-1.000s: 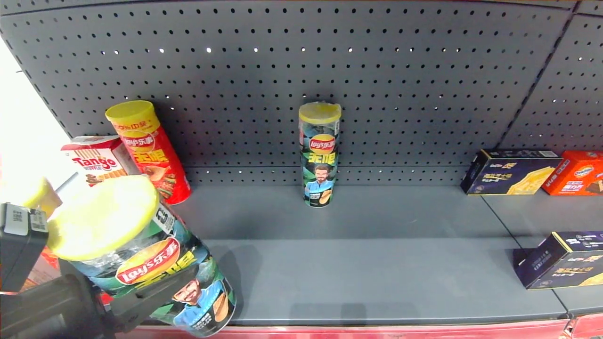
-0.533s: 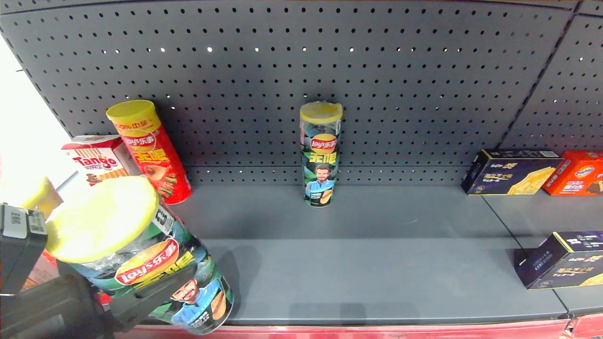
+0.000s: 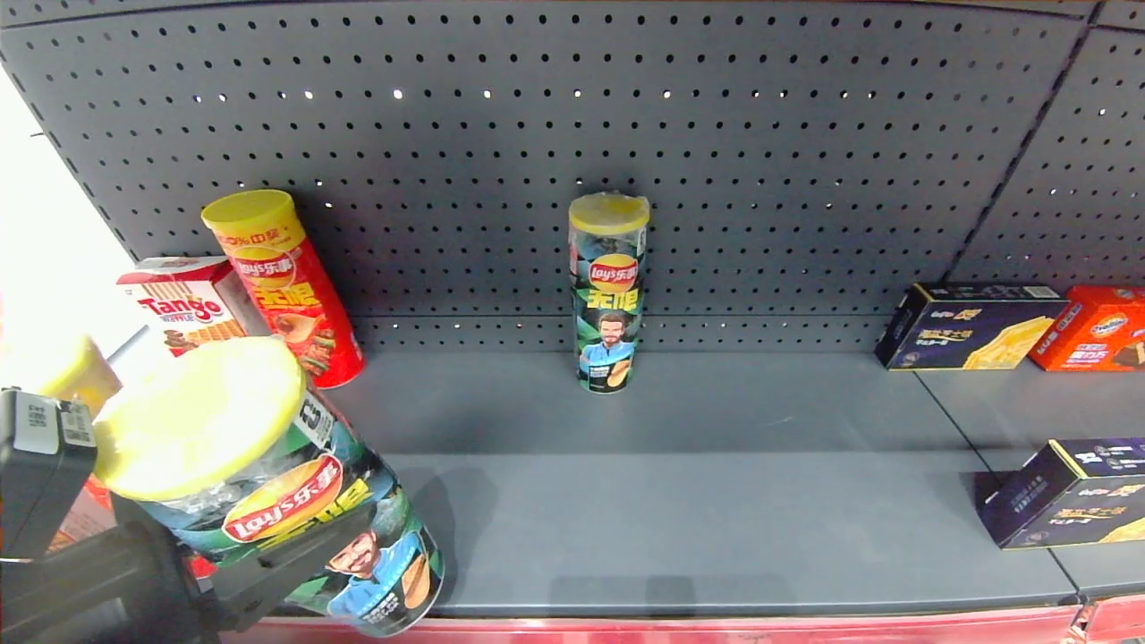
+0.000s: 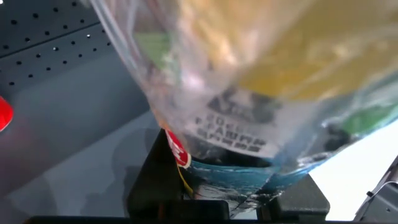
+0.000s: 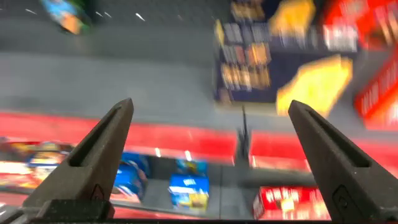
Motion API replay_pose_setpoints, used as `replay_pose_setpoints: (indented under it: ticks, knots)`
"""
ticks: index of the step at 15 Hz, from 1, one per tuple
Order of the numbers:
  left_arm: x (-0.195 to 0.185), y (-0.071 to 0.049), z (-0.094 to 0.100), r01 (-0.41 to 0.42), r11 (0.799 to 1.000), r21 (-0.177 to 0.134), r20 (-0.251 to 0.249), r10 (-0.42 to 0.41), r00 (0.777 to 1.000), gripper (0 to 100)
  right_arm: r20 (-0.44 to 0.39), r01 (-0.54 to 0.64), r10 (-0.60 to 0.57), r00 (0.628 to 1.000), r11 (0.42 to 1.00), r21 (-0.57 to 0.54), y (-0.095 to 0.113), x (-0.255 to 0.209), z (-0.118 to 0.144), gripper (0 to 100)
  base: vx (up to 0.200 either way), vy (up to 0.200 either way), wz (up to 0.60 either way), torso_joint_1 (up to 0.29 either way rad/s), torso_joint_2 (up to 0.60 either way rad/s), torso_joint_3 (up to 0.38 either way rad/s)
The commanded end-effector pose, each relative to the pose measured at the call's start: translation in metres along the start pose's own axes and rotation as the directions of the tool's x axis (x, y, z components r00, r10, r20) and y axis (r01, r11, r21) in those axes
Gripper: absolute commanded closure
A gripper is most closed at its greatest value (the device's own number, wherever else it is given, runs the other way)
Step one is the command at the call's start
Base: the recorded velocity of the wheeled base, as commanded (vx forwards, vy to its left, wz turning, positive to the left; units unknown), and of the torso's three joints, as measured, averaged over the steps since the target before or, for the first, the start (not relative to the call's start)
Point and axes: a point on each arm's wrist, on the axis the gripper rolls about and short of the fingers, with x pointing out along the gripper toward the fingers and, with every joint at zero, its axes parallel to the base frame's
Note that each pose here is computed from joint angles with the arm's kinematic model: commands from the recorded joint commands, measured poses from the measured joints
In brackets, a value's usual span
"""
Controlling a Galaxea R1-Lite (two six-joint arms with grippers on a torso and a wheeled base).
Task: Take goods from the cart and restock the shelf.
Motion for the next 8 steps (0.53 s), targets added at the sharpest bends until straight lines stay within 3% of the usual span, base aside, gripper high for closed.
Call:
replay_pose_setpoints:
  ticks: [1, 2, 3, 5, 8]
  knots:
    - [0.001, 0.0, -0.001, 0.0, 1.0, -0.002, -0.006, 0.0, 1.0, 100, -0.068, -0.096, 0.096, 0.993, 0.995, -0.009, -0.002, 0.021, 0.052, 0, 0.0, 0.0, 0.0, 0.0, 0.0, 0.0]
    - [0.001, 0.0, 0.0, -0.001, 1.0, -0.001, -0.002, 0.001, 1.0, 100, -0.128, -0.188, 0.187, 0.974, 0.982, 0.006, -0.002, 0.037, 0.072, 0, 0.0, 0.0, 0.0, 0.0, 0.0, 0.0]
    - [0.001, 0.0, 0.0, -0.001, 1.0, -0.001, -0.002, 0.001, 1.0, 100, -0.128, -0.188, 0.187, 0.974, 0.982, 0.006, -0.002, 0.037, 0.072, 0, 0.0, 0.0, 0.0, 0.0, 0.0, 0.0]
    - [0.001, 0.0, 0.002, 0.001, 1.0, 0.001, 0.007, -0.001, 1.0, 100, -0.105, -0.322, 0.317, 0.943, 0.946, -0.033, 0.002, 0.081, 0.084, 0, 0.0, 0.0, 0.0, 0.0, 0.0, 0.0]
    - [0.002, 0.001, 0.004, 0.003, 1.0, 0.002, 0.01, -0.003, 1.0, 100, -0.1, -0.372, 0.367, 0.925, 0.928, -0.034, 0.01, 0.123, 0.096, 0, 0.0, 0.0, 0.0, 0.0, 0.0, 0.0]
